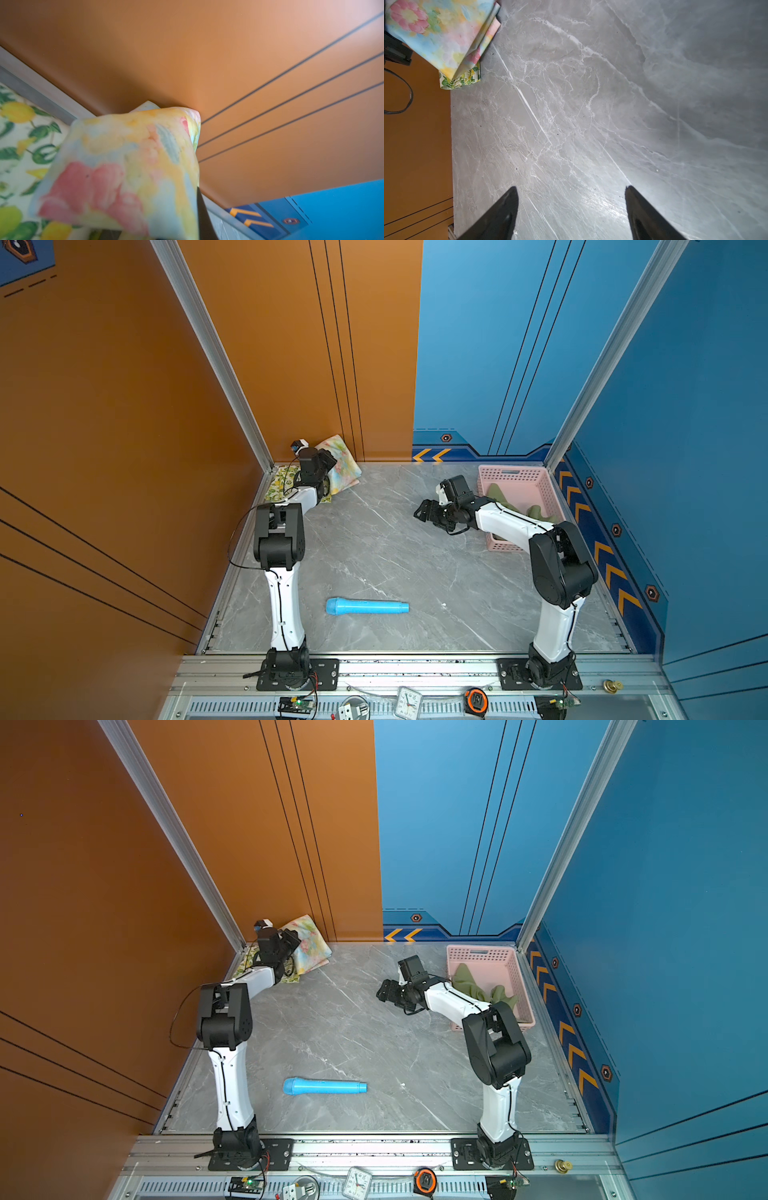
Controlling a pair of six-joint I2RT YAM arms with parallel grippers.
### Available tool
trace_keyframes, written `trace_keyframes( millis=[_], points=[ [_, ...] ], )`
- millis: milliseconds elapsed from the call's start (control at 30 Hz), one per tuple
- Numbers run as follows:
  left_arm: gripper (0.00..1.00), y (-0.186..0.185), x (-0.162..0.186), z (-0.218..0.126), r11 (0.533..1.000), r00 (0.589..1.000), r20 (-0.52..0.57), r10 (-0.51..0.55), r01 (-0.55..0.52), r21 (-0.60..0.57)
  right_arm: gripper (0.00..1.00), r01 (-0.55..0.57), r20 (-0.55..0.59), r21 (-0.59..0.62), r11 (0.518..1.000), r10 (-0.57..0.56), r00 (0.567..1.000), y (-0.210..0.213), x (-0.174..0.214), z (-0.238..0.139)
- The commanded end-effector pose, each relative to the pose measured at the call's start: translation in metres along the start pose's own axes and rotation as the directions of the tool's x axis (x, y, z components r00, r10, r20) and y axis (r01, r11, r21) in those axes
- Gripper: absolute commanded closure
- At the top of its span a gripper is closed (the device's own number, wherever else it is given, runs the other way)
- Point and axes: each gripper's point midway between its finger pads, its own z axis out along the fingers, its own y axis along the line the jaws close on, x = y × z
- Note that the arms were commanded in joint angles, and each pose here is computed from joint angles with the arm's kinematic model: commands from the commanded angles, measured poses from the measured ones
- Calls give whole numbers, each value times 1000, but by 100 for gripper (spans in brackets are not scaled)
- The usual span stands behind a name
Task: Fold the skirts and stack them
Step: 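Carry the floral skirt with the left gripper onto the lemon-print skirt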
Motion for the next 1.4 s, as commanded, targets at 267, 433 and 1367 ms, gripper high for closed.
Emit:
trace_keyframes(
  millis=[267, 433, 1367],
  points=[
    [100, 7, -82, -10, 998, 933, 358, -22, 39, -40, 20, 18, -15, 42, 999, -18, 1000, 1, 2, 8],
    [100, 30, -85, -19, 991, 919, 393, -8, 59, -117, 20, 18, -18, 44, 999, -17, 1000, 2, 1, 9],
    [2, 187, -37, -84, 632, 997, -61, 50, -78, -771, 18, 64, -8, 30, 998, -63, 998, 13, -3, -1]
  ],
)
